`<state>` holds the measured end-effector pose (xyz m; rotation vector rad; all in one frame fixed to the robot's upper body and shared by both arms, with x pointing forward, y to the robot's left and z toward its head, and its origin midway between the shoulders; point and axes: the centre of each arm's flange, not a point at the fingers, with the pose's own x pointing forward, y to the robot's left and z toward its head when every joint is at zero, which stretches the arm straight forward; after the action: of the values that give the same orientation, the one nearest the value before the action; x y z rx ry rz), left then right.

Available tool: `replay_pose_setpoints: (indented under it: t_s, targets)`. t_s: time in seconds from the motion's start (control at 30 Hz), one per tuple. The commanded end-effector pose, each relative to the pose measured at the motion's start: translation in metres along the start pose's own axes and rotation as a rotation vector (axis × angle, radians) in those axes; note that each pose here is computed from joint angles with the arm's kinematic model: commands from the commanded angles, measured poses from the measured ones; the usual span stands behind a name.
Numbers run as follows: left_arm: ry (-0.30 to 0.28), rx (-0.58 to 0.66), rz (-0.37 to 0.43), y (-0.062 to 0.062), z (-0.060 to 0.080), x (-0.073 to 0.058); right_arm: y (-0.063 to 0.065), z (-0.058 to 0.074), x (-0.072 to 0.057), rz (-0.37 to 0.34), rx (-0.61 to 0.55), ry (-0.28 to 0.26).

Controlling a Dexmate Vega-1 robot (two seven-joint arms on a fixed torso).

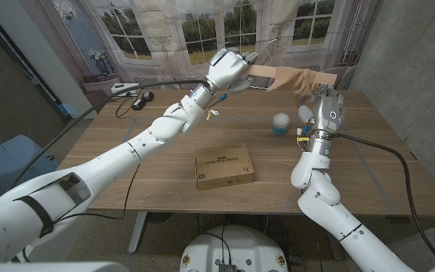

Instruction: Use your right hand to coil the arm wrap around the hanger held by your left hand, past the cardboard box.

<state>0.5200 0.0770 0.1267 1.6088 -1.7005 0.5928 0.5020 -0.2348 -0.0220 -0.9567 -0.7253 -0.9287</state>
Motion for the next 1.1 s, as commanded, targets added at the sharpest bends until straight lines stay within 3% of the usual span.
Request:
replay_pose_setpoints:
  t_s: [0.03,0.2,0.3,0.67,0.73,0.8,1.1]
  targets:
    - [0.011,0.004,-0.010,0.001,-0.002,-0.001,-0.001,-0.005,0.005,0.252,-0.010,-0.007]
    - [0.026,0.008,-0.024,0.002,-0.003,-0.002,-0.001,-0.011,0.009,0.350,0.011,-0.008]
    - [0.036,0.011,-0.036,0.002,-0.004,-0.003,0.000,-0.017,0.008,0.350,0.030,0.001]
    - [0.077,-0.002,-0.130,0.004,-0.005,-0.003,-0.005,-0.041,-0.002,0.165,0.107,0.051]
    - [0.090,-0.019,-0.165,0.004,-0.004,-0.003,-0.011,-0.045,-0.003,0.099,0.113,0.056]
    - [0.095,-0.020,-0.181,0.005,-0.004,-0.002,-0.013,-0.046,-0.003,0.082,0.122,0.050]
    - [0.138,-0.088,-0.366,0.013,-0.006,-0.003,-0.043,-0.067,-0.013,-0.302,0.271,0.065]
